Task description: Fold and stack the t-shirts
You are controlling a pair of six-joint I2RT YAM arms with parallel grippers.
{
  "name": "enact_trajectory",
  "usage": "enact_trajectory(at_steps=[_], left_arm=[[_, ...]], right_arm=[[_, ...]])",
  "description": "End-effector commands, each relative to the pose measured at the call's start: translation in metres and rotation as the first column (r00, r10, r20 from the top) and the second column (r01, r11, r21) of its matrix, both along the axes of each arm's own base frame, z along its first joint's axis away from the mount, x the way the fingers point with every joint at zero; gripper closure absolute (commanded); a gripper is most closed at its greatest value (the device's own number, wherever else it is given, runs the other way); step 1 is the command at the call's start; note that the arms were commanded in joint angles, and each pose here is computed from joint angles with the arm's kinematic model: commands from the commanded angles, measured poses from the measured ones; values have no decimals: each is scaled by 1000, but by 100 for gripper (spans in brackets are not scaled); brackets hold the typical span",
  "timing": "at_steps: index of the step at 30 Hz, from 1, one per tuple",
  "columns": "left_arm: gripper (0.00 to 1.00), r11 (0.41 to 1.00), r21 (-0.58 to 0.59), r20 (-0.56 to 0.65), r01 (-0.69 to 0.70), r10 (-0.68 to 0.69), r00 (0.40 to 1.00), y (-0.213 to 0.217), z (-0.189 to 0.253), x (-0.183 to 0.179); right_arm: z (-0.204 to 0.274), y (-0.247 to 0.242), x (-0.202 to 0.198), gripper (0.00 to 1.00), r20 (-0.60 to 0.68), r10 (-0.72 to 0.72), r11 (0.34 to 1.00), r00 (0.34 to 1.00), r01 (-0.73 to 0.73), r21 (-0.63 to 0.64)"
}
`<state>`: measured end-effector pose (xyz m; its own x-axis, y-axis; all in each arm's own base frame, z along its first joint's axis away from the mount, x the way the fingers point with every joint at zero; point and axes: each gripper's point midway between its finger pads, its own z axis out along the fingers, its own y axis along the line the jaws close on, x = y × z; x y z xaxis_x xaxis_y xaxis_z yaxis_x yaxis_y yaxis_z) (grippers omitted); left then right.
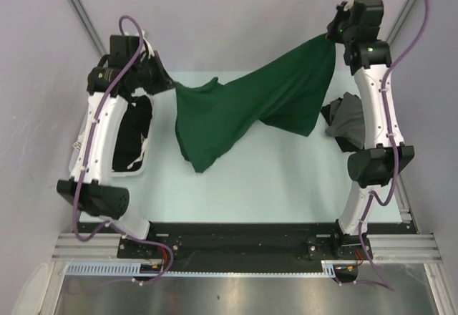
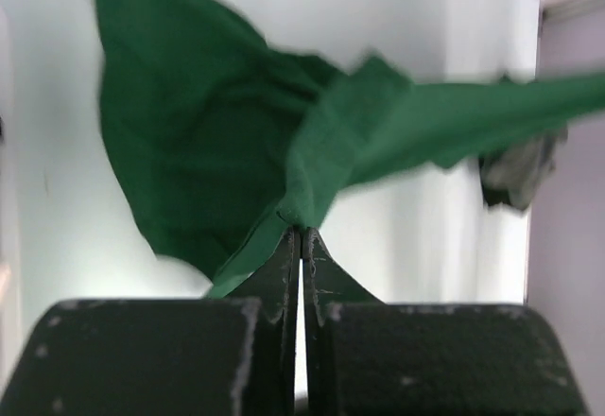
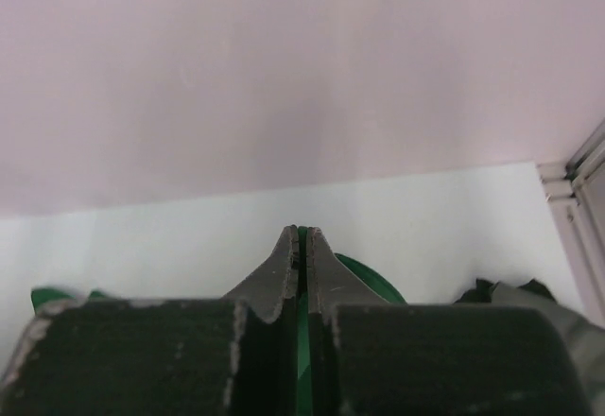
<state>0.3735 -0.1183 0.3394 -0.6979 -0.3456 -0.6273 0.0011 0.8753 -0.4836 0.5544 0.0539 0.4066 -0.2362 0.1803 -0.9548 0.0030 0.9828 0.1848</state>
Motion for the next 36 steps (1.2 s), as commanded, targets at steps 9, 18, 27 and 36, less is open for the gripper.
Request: enact_trajectory(at_steps=[9,18,27,36], left_arm=[[100,993,-102,403,-66,102,909,7,136,89],[100,922,75,589,-380,267,763,85,169,36],[100,954,-8,587,-300,247,771,63,134,181],[100,926,-87,591,-367,345,729,66,75,260]], right_arm=[[71,-22,-25,100,159,-51,999,986,51,6],[107,-52,-50,100,255,-100,995,962,95,33],[44,-34,63,100,267,-62,998,962,62,11],[38,-46,93,100,350,-87,996,933,82,29]])
